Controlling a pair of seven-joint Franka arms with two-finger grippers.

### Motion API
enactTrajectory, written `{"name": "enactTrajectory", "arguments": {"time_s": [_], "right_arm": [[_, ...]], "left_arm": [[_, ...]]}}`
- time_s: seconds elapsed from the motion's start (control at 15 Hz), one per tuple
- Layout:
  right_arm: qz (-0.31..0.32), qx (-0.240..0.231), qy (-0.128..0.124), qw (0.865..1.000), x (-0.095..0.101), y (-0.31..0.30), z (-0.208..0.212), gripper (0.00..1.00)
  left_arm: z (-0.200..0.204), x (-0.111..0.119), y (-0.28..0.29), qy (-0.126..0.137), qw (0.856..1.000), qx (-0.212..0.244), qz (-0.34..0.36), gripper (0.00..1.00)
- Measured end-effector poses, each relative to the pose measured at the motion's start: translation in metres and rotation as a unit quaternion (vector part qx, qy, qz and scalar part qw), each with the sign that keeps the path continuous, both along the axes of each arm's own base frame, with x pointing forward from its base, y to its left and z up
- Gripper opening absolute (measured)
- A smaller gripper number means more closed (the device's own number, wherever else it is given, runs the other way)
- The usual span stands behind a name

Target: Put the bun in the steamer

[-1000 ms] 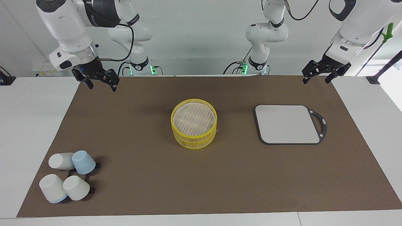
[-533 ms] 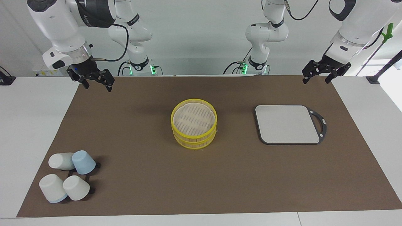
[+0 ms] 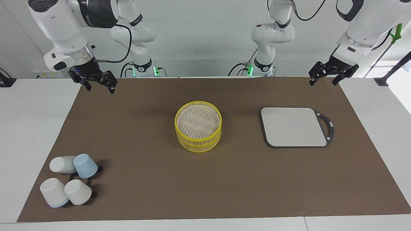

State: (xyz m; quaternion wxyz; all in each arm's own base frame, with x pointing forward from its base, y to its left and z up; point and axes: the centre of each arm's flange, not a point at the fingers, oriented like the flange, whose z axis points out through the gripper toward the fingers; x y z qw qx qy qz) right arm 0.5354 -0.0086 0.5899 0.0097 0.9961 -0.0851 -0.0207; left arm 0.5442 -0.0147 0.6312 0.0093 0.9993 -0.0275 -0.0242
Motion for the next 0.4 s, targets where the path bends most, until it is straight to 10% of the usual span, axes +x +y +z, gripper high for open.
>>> {"name": "enactTrajectory", "arguments": {"time_s": [0.4], "right_arm": [[0.001, 0.0, 0.0, 1.0, 0.0, 0.0014, 0.0, 1.0]], "left_arm": [[0.0, 0.0, 0.0, 0.0, 1.0, 0.0, 0.0, 1.0]]}}
